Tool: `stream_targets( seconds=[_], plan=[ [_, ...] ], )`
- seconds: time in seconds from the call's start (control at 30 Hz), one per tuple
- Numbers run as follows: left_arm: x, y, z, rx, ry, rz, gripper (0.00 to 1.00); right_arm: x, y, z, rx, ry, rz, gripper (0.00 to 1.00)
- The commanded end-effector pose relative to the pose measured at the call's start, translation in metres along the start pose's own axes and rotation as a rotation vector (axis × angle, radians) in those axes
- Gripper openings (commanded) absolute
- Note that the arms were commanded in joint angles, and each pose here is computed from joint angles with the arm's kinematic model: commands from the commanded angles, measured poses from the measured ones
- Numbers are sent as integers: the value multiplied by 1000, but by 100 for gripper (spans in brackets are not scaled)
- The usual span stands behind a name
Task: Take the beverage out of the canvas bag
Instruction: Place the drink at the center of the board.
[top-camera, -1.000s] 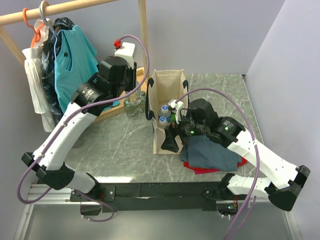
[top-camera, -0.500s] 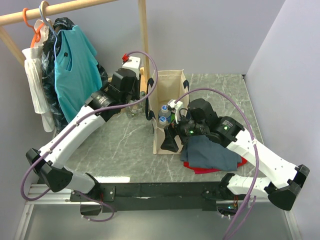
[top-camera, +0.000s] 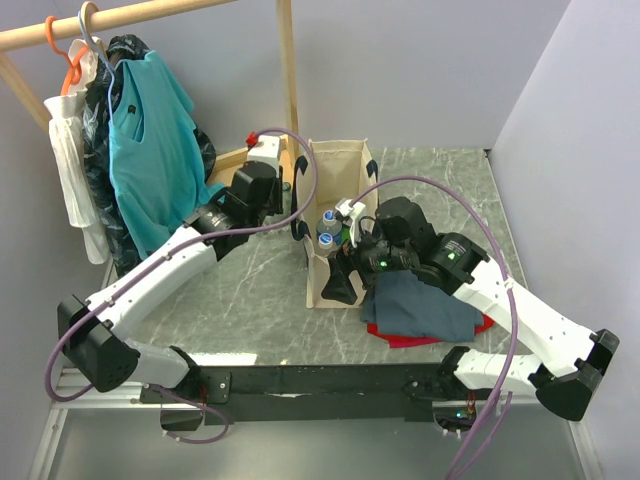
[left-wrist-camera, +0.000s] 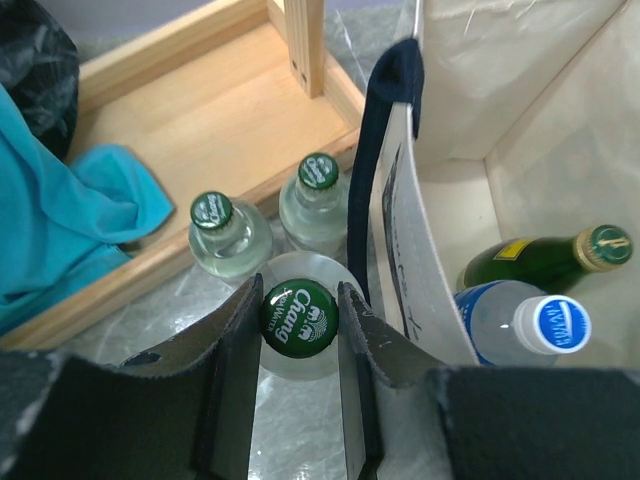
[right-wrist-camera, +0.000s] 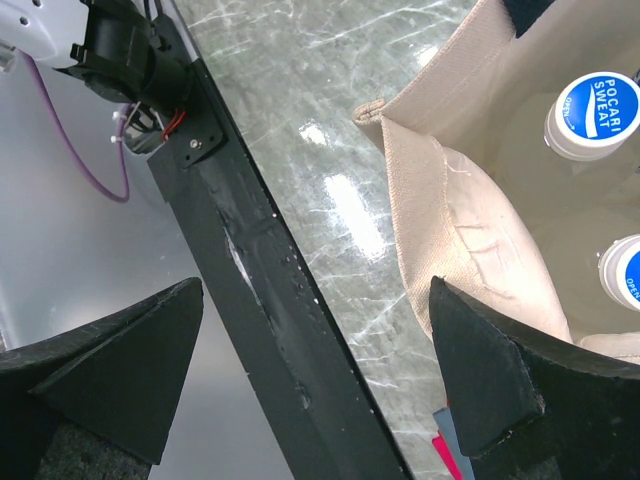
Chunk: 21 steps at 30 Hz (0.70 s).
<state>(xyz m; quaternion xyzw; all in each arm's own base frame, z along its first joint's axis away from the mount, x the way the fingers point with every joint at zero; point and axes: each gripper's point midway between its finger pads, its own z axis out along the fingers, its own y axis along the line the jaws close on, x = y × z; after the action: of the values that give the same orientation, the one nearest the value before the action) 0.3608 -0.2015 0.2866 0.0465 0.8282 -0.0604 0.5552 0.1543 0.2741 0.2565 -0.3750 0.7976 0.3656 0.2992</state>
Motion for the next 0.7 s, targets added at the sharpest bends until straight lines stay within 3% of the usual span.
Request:
stream_targets(
  seconds=[0.0, 0.67],
  plan=[
    [-65, -7, -9, 34, -246, -166, 1, -12, 2, -6, 12, -36, -35, 100],
    [-43, -21, 22, 61, -284, -194, 1, -9, -2, -4, 25, -28, -30, 100]
  ],
)
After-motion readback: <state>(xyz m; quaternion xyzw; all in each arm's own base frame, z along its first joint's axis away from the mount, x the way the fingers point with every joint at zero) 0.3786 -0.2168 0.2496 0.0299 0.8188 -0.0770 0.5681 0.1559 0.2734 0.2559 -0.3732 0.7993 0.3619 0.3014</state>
